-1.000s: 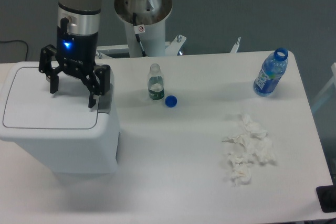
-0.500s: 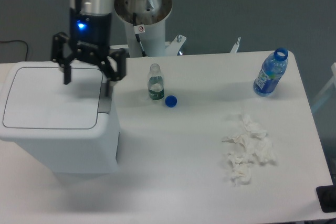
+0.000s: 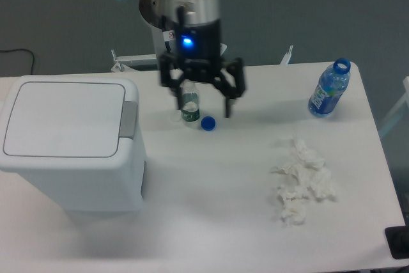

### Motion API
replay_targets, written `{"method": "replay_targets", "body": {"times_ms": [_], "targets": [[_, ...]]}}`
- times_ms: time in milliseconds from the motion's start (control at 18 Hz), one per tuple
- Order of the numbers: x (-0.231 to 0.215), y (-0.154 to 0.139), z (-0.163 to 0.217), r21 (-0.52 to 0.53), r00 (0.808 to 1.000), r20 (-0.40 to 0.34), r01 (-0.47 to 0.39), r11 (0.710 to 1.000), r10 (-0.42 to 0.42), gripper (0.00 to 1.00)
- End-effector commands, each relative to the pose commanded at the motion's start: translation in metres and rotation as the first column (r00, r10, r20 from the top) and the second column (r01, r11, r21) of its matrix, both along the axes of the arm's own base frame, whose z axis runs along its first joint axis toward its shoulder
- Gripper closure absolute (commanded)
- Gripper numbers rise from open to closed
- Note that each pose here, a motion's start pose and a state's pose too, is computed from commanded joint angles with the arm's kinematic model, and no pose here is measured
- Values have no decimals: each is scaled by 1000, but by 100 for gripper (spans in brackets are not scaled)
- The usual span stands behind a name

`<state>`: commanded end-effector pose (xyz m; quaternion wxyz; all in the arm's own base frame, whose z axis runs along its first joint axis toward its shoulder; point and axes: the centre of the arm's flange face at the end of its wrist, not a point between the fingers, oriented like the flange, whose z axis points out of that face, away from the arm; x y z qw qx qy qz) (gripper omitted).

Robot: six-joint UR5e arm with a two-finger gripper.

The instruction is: Close the trash can

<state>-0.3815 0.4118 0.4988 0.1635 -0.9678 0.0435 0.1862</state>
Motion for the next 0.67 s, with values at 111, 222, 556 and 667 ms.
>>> {"method": "replay_targets", "body": {"times_ms": [111,222,556,667], "targets": [[-23,-22,1,-23,1000,-22,4,1000,-5,0],[-46,-49,-4,-56,999,-34,2,998,-4,0],[-60,-73,-10,-81,1000,-23,-2,997,0,0],[-65,-84,-8,-76,1000,-18,-23,997,21,0]]}}
